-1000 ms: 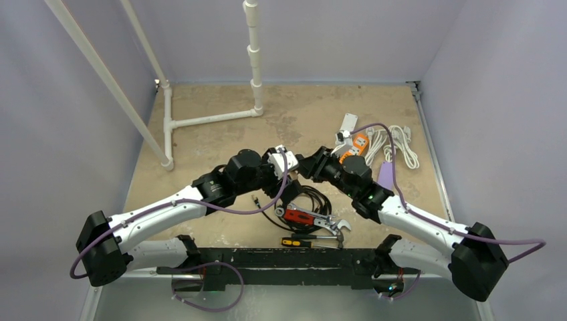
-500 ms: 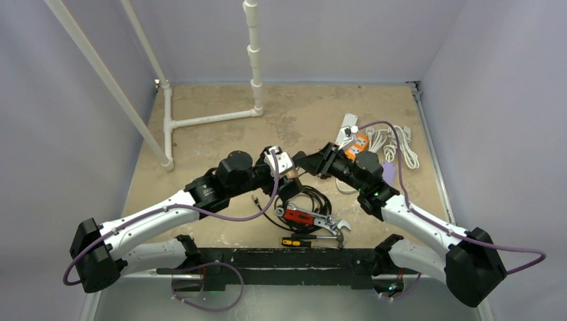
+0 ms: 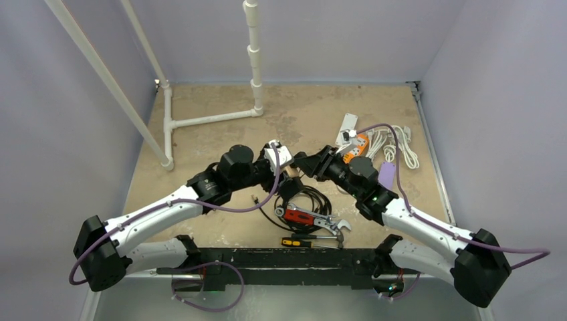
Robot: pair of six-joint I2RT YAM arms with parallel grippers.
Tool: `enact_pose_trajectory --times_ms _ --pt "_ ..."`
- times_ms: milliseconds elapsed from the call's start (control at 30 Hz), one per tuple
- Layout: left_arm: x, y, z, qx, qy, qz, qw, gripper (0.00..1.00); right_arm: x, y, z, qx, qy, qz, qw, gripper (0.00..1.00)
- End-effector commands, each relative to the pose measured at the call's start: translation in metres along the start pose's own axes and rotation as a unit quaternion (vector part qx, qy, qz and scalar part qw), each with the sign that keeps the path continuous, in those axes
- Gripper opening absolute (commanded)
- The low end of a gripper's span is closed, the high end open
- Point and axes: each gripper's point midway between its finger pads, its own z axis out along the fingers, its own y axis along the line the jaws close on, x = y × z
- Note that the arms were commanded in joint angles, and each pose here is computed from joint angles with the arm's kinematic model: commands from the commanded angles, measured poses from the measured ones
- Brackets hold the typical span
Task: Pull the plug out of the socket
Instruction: Remove the plug from the socket.
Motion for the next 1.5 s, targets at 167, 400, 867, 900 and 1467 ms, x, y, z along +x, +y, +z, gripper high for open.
enact_pose_trajectory --times_ms 167,400,867,900,1467 --pt "-0.012 0.017 -0.005 -0.007 -0.016 -0.029 0.999 0.00 -0.040 0.065 0.003 -0.069 -0.069 0.000 0.995 0.00" --pt "-0.012 -0.008 -0.009 0.020 -0.019 0.028 0.999 0.00 -0.049 0.043 -0.001 -0.100 -0.040 -0.005 0.994 0.00" --pt "0.003 0.025 0.000 -0.066 0.031 -0.005 0.997 0.00 -0.073 0.040 -0.010 -0.072 -0.092 -0.025 0.993 0.00" --pt "0.003 0.028 0.001 -0.066 0.029 -0.017 0.997 0.00 -0.074 0.042 -0.011 -0.068 -0.096 -0.026 0.993 0.00" --pt "0.002 0.015 -0.003 -0.030 0.012 0.013 0.999 0.00 -0.066 0.039 -0.001 -0.039 -0.069 -0.041 0.996 0.00"
